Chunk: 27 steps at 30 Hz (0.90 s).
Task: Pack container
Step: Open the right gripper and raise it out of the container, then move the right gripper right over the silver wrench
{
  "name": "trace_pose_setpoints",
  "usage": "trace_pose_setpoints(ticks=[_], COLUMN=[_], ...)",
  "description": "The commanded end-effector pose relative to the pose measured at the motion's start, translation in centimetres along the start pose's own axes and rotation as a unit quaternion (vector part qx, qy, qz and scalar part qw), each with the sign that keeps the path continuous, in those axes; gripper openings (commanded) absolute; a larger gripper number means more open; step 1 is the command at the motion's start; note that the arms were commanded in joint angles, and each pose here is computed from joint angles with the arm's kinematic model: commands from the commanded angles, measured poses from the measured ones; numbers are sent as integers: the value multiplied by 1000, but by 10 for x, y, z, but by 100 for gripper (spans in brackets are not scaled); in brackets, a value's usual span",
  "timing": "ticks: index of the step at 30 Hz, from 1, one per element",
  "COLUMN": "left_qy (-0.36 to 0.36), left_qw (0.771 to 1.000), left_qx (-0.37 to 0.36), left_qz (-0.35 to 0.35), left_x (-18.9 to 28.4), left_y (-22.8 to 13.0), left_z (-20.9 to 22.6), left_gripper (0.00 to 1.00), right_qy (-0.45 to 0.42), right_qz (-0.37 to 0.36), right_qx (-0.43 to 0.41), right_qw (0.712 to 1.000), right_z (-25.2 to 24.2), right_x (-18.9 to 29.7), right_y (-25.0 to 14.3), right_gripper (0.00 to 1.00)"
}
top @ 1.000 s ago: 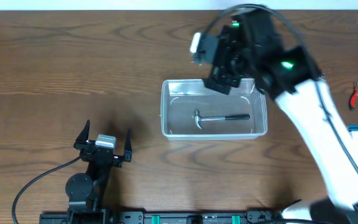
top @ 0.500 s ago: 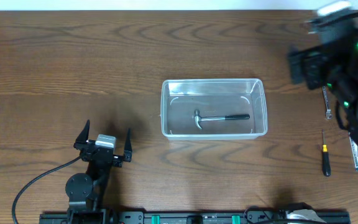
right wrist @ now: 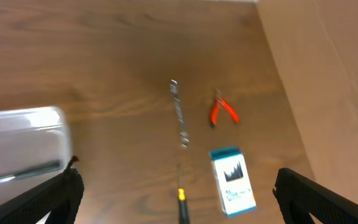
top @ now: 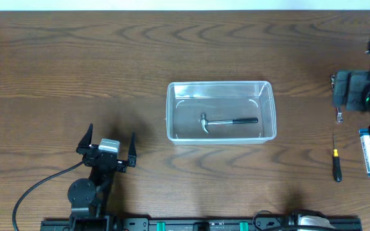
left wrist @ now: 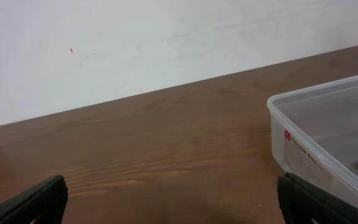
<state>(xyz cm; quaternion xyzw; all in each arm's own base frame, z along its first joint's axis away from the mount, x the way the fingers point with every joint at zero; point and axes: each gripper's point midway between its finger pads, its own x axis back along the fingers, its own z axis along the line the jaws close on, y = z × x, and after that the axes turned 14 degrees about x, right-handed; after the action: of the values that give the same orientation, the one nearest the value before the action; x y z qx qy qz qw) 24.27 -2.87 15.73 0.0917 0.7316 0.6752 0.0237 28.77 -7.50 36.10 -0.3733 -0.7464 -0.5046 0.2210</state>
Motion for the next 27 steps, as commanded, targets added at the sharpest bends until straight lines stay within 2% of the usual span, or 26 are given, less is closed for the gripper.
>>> trace_pose_setpoints(ticks=[1, 7, 15, 20, 27], left_qy=[2, 2, 2, 2, 2], left_qw=[1000, 1000, 1000, 1000, 1000], left_qx=[6, 6, 6, 6, 6], left_qz=[22, 22, 22, 22, 22], left_x=[-1, -1, -1, -1, -1], left_y=[-16, -16, -16, -16, -16], left_z=[2, 2, 2, 2, 2], left_gripper=[98, 98, 98, 98, 98], right_qy=[0, 72, 141, 154, 198], right_qz=[47, 116, 197, 183, 152], right_qx=[-47, -81, -1, 33, 97], right_qw=[998, 987, 970, 970, 963], right_z=[-18, -37, -32, -29, -14], right_x=[-36, -112, -198, -241, -275], right_y=[-9, -34, -72, -71, -69], right_gripper=[99, 99, 99, 99, 99])
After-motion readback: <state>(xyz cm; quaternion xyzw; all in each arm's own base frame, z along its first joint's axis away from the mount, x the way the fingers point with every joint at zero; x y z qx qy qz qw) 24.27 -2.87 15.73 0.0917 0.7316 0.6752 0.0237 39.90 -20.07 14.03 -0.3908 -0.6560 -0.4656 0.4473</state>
